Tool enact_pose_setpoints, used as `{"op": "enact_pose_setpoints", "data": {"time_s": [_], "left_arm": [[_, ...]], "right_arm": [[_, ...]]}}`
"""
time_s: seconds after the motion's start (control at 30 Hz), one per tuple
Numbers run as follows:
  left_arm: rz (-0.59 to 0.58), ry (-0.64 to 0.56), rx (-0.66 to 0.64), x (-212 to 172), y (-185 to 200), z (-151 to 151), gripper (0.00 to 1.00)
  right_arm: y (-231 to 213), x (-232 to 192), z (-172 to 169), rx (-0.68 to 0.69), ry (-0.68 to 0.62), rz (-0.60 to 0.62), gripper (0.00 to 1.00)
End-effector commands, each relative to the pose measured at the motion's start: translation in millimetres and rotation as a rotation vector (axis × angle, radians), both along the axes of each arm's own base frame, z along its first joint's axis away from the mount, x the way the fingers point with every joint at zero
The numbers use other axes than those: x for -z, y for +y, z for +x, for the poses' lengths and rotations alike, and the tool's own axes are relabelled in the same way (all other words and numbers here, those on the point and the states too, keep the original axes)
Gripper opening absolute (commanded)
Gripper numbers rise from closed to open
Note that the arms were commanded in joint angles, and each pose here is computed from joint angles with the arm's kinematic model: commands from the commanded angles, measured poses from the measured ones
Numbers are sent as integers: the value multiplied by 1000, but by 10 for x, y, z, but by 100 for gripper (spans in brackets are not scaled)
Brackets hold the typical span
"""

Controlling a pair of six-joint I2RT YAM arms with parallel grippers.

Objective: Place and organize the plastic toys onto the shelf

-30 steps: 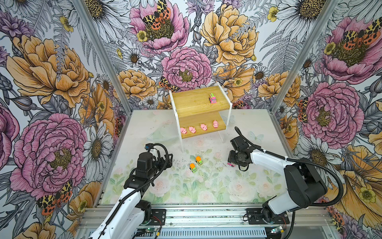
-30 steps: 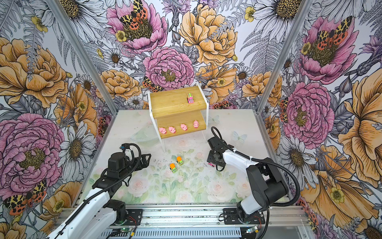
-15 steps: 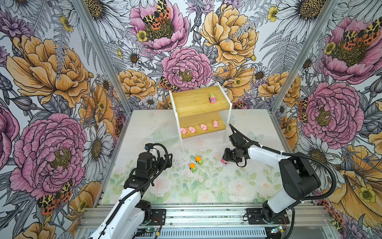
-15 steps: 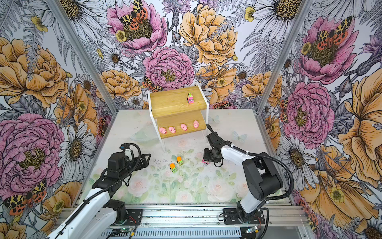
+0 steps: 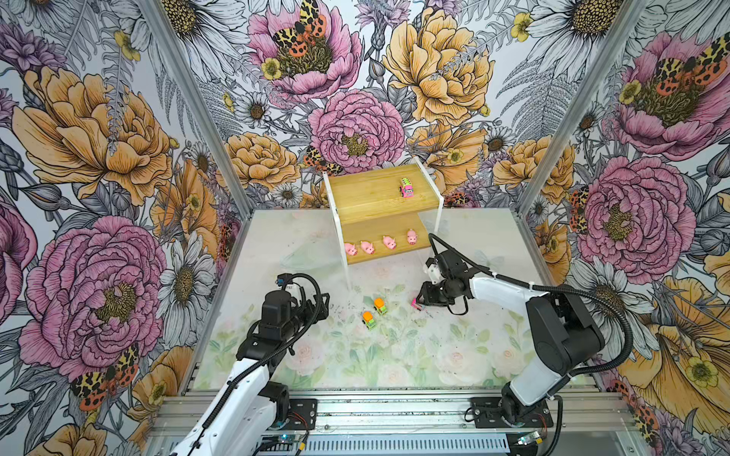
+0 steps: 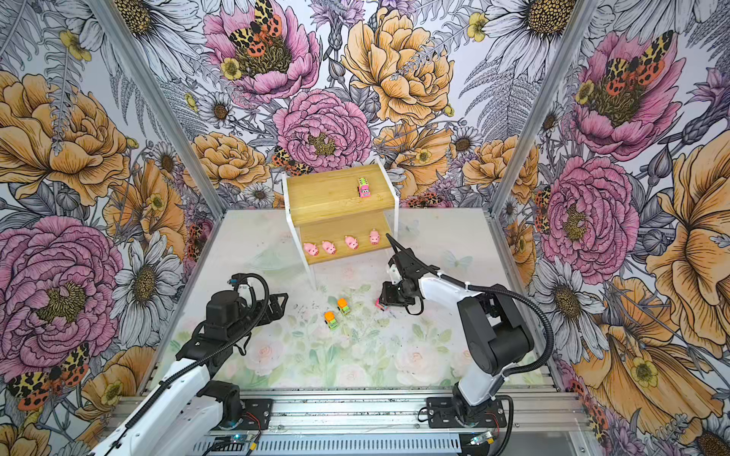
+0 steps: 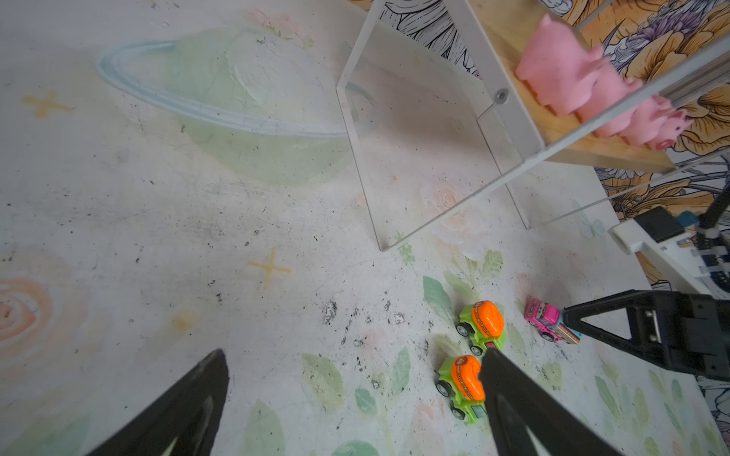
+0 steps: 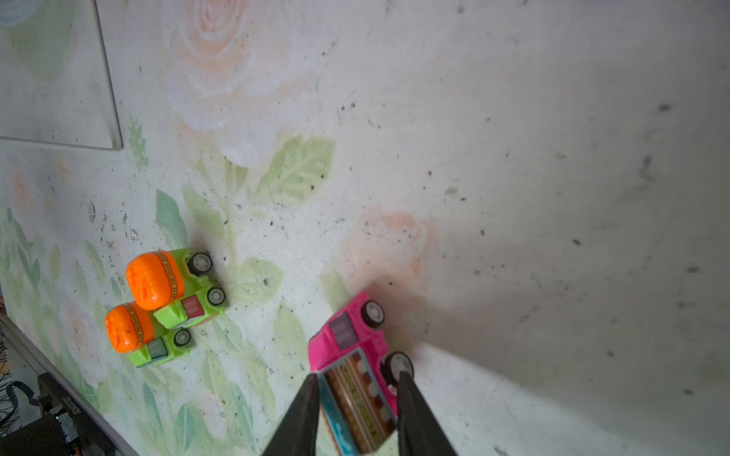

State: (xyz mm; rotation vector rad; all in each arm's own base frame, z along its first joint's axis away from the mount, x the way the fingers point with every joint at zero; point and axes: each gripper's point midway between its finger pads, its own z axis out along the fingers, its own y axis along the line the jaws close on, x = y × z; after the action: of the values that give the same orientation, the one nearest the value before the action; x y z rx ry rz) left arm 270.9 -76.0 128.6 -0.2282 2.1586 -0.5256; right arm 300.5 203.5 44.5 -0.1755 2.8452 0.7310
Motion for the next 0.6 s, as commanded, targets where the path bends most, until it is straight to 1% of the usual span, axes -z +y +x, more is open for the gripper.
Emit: {"op": "enact_pose_setpoints", "data": {"time_s": [0.0,0.3,0.57], "left_arm": [[4,-1,-18,10,47,0,99],[3,-1,-17,14,42,3,99],[1,3,-14,28,38,-11,99]], "right_arm": [[-31,112,-300,-44,86,-1,33],[44,72,-585,-98,120,58,33],[305,-152,-658,-161,91,120,42]]}}
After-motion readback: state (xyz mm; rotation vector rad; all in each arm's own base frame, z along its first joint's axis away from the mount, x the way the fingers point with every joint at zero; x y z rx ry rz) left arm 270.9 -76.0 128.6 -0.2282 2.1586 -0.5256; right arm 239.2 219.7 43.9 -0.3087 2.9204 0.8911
